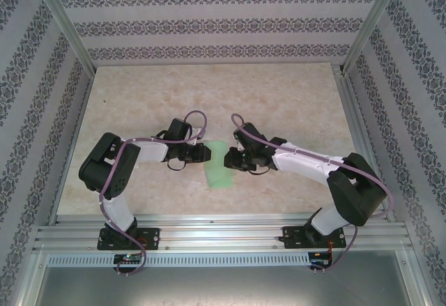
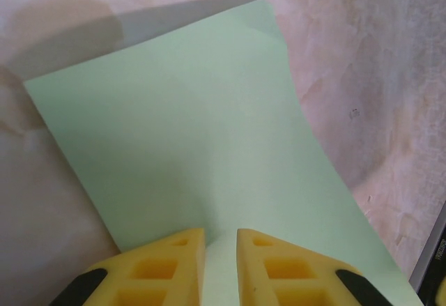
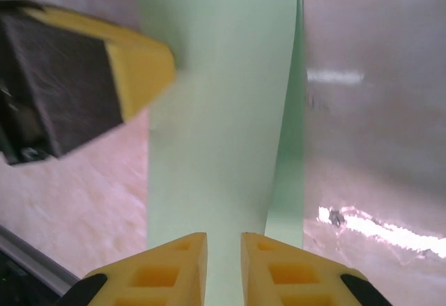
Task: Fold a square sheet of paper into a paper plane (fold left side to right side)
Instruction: Hold the square sheet of paper at the center of the table, then first fold the square sheet of paper in half at the center of the table, then hold the square sheet of paper at the center of the table.
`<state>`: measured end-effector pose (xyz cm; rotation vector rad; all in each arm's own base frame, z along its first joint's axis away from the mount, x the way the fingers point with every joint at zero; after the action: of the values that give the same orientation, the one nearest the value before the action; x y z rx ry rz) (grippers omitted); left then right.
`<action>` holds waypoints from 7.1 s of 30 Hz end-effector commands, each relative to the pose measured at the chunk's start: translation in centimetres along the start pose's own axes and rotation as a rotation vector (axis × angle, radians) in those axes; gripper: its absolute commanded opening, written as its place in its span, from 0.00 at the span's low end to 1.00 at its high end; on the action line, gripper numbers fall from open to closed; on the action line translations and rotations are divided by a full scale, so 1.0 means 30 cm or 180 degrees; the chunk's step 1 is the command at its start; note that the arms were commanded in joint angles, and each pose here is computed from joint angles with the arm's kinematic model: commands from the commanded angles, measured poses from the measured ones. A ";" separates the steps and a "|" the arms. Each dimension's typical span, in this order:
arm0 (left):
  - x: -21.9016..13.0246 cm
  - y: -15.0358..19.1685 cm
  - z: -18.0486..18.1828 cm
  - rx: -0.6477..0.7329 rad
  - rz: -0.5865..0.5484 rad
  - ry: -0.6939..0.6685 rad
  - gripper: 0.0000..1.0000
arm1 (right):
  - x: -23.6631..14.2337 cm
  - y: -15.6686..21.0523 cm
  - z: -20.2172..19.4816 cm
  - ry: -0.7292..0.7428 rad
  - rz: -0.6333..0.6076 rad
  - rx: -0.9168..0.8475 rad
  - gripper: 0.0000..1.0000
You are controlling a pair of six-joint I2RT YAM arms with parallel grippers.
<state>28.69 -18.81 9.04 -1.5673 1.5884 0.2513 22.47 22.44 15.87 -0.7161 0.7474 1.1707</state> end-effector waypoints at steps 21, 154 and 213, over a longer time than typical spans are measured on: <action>0.052 0.071 0.026 -0.0013 0.0254 -0.0337 0.19 | 0.268 -0.235 0.088 -0.0265 0.0072 0.0169 0.12; -0.059 0.070 -0.020 -0.0595 -0.0253 -0.0156 0.42 | 0.098 0.028 -0.125 0.0047 0.0207 0.0186 0.33; -0.101 0.072 -0.040 -0.0462 -0.0279 -0.0229 0.37 | 0.196 0.093 -0.159 0.0324 0.0481 0.0293 0.11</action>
<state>25.55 -17.06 9.82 -1.7584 1.5358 0.4410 21.01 22.70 9.35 -0.5862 0.8680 1.2451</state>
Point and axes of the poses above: each hand's point on the last joint's axis, 136 mm out from that joint toward the fingers, its own x axis out along the fingers, its own z axis along the line the jaws close on, y = z × x, the point moved 10 cm from there along -x, back along the fingers, and after that the axes turned 13 degrees about x, right-handed, at the moved point
